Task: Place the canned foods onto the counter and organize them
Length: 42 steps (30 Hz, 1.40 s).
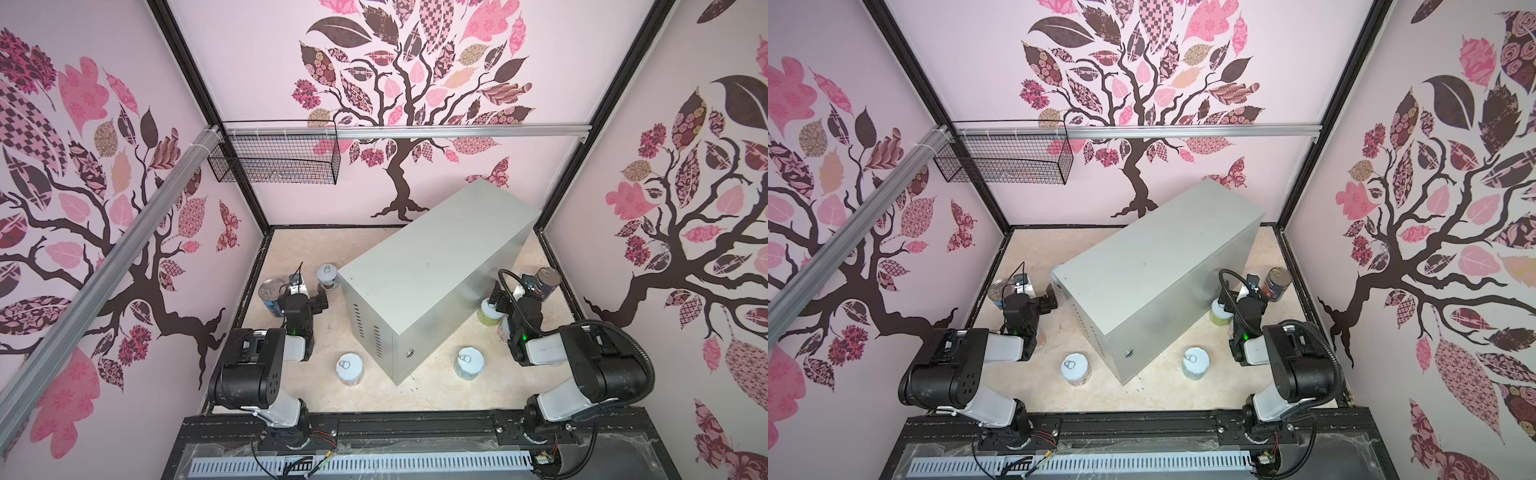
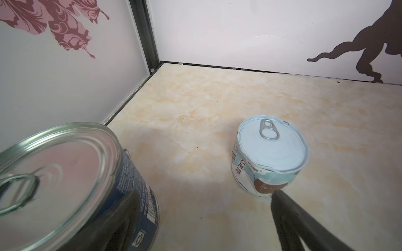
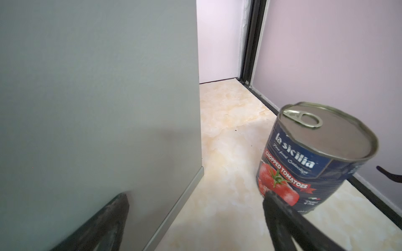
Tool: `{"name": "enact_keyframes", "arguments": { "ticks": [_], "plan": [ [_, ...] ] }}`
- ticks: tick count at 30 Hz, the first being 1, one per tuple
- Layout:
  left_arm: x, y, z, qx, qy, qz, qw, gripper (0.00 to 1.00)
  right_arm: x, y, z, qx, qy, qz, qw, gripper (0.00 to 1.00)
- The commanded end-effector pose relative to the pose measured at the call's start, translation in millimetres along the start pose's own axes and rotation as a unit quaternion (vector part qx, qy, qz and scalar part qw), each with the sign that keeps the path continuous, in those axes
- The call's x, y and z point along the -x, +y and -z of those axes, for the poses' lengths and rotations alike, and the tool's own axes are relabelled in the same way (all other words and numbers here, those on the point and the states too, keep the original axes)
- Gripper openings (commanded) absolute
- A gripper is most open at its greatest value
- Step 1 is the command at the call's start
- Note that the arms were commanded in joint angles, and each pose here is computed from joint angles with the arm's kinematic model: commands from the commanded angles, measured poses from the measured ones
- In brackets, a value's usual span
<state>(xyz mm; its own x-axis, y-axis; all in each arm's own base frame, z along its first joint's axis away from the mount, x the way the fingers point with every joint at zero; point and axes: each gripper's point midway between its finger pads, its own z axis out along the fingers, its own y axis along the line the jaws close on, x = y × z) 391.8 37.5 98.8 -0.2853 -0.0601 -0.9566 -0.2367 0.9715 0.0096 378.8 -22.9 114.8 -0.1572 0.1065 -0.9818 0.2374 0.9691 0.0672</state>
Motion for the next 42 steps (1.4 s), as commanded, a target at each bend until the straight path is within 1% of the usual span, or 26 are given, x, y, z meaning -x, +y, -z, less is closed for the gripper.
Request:
{"name": "enact_keyframes", "arguments": {
  "ticks": [1, 30, 32, 34, 35, 36, 37, 38, 40, 42],
  "plan": [
    [4.8, 5.4, -2.3, 0.016, -0.004, 0.004, 1.0, 0.98, -0.5, 1.5, -1.1, 0.002, 0.0, -0.003, 1.0, 1.0],
    [4.9, 6.2, -2.1, 0.017, -0.004, 0.005, 1.0, 0.98, -0.4, 1.7, -0.2, 0.003, -0.002, -0.003, 1.0, 1.0],
    [6.4, 6.3, -1.4, 0.017, -0.007, 0.006, 1.0, 0.98, 5.7, -2.1, 2.1, -0.009, -0.015, -0.008, 1.0, 1.0],
    [12.4, 13.2, -0.7, 0.039, -0.015, 0.015, 0.999, 0.98, 5.5, -3.7, 5.8, -0.011, -0.007, -0.01, 1.0, 1.0],
    [12.8, 12.8, 0.2, 0.037, -0.009, 0.016, 0.999, 0.98, 6.7, -2.6, 7.2, -0.009, -0.008, -0.008, 1.0, 1.0],
    [13.5, 10.6, 2.1, 0.031, -0.007, 0.011, 0.999, 0.98, 11.0, -2.2, 9.4, -0.01, -0.018, -0.007, 1.0, 1.0],
    [18.9, 11.9, 2.5, 0.038, -0.012, 0.009, 0.999, 0.98, 19.8, -6.1, 12.6, -0.032, -0.036, -0.005, 0.999, 1.0],
    [22.6, 15.8, 2.9, 0.057, -0.009, 0.01, 0.998, 0.98, 23.7, -10.5, 15.7, -0.058, -0.029, 0.004, 0.998, 1.0],
    [27.2, 18.3, 3.1, 0.069, 0.023, 0.009, 0.997, 0.98, 32.5, -13.3, 15.4, -0.075, 0.008, -0.003, 0.997, 1.0],
    [38.6, 22.4, 4.3, 0.085, 0.034, 0.015, 0.996, 0.98, 49.0, -14.9, 18.3, -0.085, 0.012, -0.015, 0.996, 1.0]
  ]
}}
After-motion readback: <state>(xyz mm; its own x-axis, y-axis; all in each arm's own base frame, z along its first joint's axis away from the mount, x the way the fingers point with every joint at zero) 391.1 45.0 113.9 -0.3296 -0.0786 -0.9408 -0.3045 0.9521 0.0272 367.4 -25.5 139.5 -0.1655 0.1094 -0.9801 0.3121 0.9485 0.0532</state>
